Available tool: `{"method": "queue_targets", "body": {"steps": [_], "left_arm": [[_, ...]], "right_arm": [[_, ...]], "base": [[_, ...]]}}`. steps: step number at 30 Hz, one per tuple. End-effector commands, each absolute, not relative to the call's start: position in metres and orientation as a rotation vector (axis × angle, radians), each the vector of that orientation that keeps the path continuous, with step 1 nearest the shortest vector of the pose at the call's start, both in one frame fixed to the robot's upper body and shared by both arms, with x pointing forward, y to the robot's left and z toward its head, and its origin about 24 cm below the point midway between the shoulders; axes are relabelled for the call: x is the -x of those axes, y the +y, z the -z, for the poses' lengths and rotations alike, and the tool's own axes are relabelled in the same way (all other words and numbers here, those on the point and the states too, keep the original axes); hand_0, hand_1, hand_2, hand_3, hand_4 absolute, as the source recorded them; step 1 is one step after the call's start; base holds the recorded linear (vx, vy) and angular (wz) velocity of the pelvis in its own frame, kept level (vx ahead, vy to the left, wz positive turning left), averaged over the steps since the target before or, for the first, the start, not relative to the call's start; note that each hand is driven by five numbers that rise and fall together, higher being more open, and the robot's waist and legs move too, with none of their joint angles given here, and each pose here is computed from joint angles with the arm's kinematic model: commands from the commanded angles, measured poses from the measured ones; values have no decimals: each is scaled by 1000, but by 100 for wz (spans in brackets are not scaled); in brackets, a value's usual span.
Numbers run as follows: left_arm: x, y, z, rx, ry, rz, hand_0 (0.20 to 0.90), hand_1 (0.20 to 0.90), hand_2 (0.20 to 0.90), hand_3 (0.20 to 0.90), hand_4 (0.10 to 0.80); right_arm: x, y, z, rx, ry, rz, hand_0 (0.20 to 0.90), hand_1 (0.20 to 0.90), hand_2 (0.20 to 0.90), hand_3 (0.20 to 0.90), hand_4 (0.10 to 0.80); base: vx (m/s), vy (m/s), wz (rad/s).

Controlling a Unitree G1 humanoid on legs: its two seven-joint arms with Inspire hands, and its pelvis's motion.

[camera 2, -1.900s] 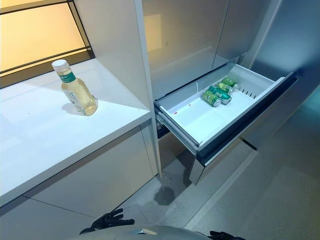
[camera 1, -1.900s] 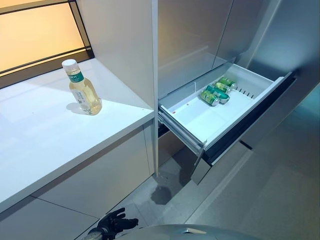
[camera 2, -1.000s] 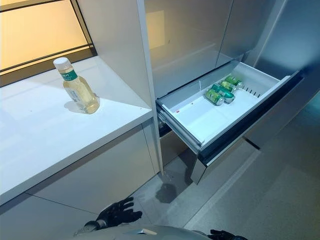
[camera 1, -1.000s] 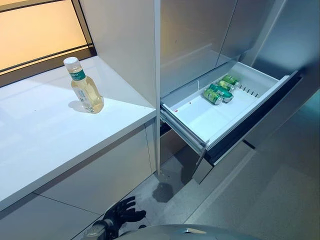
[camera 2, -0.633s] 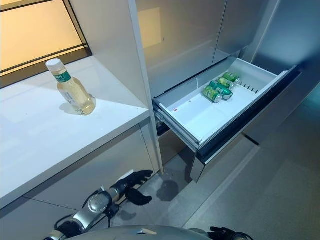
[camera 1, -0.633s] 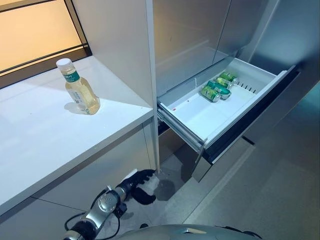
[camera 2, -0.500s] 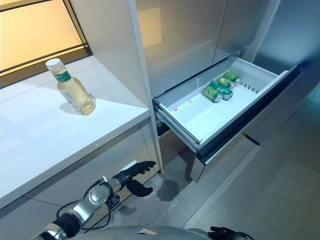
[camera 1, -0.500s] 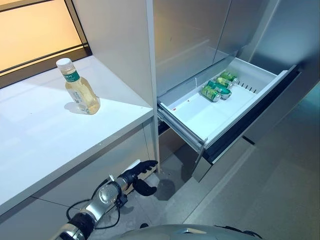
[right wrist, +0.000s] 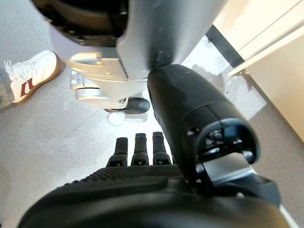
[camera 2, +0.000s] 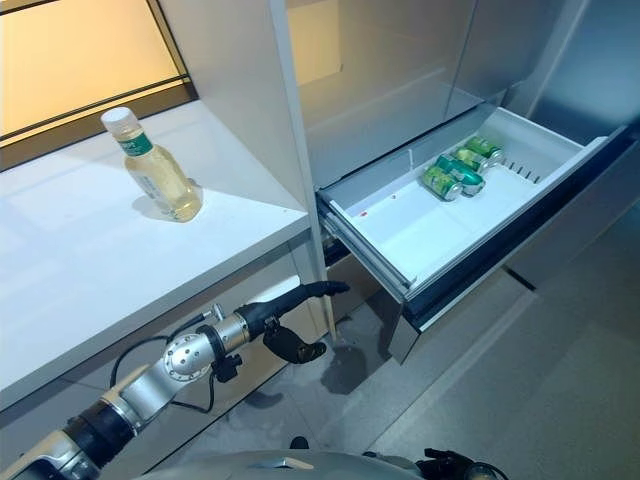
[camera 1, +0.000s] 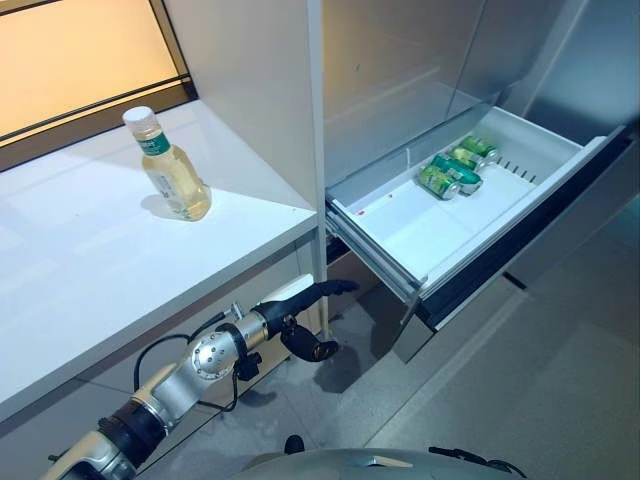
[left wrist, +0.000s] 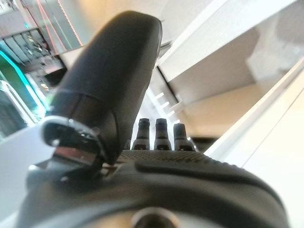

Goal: Put drinks into fridge and close the fridge

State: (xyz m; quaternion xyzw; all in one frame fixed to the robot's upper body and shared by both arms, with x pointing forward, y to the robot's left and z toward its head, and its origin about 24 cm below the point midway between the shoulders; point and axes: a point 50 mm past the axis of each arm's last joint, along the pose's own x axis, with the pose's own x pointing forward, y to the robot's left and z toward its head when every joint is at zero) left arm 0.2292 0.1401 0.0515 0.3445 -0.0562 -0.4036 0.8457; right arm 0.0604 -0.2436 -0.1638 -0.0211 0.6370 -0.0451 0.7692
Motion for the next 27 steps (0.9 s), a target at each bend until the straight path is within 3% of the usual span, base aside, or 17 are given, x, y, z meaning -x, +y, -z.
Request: {"method": "queue_targets", "body": {"steps": [1,14,27], "left_arm": [[-238,124,-131,-698,-514,822,900,900,900,900,800],[-233,127,-195,-406,-766,777,900,900,900,900,800],[-229,160,-228,-307,-1019,434,900,900,900,900,800]], "right_arm": [[-60,-227,167,-10,1353,81,900,900,900,900,800],[-60,-219,169,-35,1341,78,900,900,900,900,800],[-57,-217,170,-53,1351,83,900,900,900,900,800]], "base": [[-11,-18,14],[-8,-13,3],[3,-4,2]]}}
